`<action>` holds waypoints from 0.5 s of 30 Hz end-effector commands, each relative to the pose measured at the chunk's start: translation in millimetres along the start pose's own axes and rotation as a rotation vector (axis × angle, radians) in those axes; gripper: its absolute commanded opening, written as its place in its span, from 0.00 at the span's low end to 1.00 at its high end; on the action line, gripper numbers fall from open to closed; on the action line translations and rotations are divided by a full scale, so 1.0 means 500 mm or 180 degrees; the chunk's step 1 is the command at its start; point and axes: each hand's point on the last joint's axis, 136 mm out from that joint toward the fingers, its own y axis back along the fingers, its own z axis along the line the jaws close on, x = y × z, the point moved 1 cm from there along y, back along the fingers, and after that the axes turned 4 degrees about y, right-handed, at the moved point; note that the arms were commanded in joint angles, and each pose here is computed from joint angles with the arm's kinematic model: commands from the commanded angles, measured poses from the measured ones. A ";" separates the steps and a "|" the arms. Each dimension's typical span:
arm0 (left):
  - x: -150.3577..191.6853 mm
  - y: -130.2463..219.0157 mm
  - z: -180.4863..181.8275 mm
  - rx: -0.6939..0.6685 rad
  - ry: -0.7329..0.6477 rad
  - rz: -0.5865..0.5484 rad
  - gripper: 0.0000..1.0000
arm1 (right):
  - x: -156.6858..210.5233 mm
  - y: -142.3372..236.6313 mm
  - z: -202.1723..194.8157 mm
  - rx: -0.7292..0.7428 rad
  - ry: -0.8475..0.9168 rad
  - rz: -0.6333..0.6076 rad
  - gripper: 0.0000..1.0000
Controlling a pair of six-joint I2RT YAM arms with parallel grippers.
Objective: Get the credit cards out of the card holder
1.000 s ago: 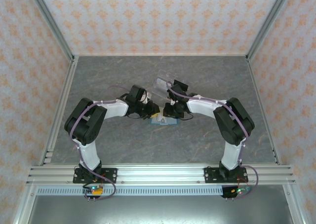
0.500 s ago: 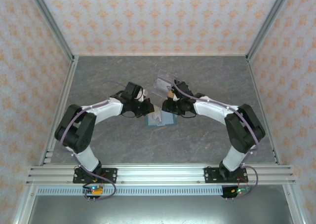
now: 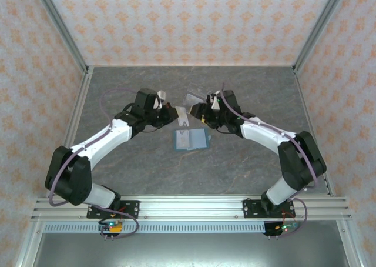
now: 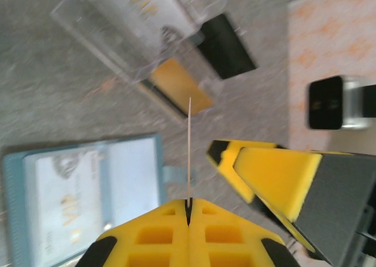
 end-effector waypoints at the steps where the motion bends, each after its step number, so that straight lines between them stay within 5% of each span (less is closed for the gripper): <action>1: -0.043 0.023 -0.068 0.0479 0.0163 -0.0340 0.00 | -0.035 0.004 0.064 -0.0720 -0.0251 0.0008 0.69; 15: -0.064 0.010 -0.109 0.0949 0.0593 -0.0298 0.00 | -0.054 0.025 0.120 -0.1308 -0.0431 0.0116 0.43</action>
